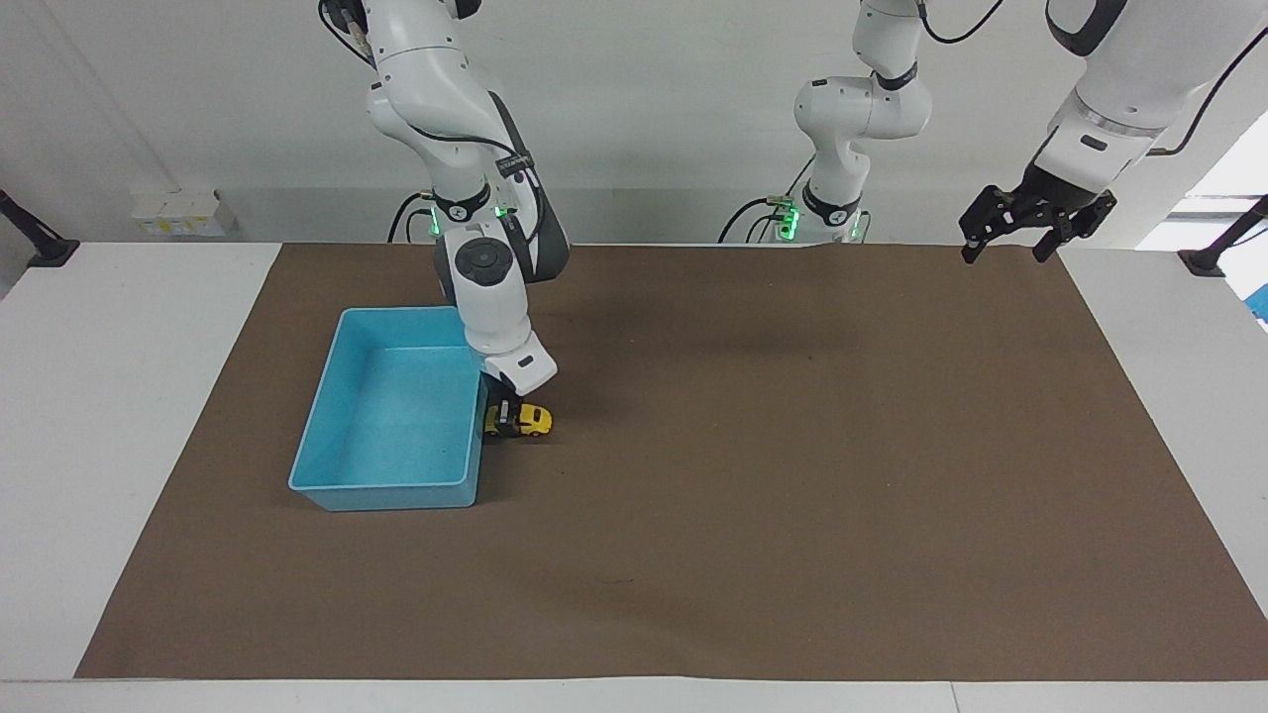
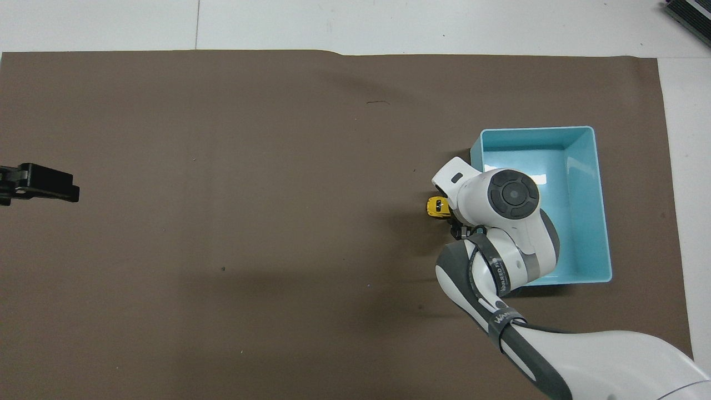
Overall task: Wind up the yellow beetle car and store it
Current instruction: 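Grasp the yellow car beside the bin with the right gripper, then lift the car over the bin wall and lower it inside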
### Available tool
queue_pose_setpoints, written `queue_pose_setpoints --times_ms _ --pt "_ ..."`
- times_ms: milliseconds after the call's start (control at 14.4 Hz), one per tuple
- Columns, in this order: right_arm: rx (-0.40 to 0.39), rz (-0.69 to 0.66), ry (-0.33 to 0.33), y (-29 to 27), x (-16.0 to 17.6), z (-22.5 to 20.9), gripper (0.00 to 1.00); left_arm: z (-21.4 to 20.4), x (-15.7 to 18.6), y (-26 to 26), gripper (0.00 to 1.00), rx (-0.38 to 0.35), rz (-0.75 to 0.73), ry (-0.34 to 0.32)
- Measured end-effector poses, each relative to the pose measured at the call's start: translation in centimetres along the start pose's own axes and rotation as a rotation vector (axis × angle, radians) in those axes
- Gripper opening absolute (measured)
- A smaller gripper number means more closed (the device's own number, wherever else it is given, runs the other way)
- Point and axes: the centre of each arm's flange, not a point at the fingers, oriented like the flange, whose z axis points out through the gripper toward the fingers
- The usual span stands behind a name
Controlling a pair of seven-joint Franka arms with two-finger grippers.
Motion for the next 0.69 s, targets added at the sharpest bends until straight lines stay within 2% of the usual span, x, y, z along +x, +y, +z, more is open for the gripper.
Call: queue_pose_setpoints --times_ms 277,416,554,693 --pt "-0.011 0.048 -0.002 1.9 4.9 -7.6 0.48 0.0 0.0 0.0 1.0 0.0 0.0 0.0" --pt "-0.012 0.06 0.0 2.4 6.0 -11.4 0.48 0.0 0.0 0.0 1.0 0.0 0.0 0.0" --pt "0.004 0.079 -0.018 2.5 4.4 -14.7 0.48 0.0 0.0 0.0 1.0 0.0 0.0 0.0" --pt "0.033 0.074 -0.041 2.9 -0.2 -17.3 0.48 0.0 0.0 0.0 1.0 0.0 0.0 0.0"
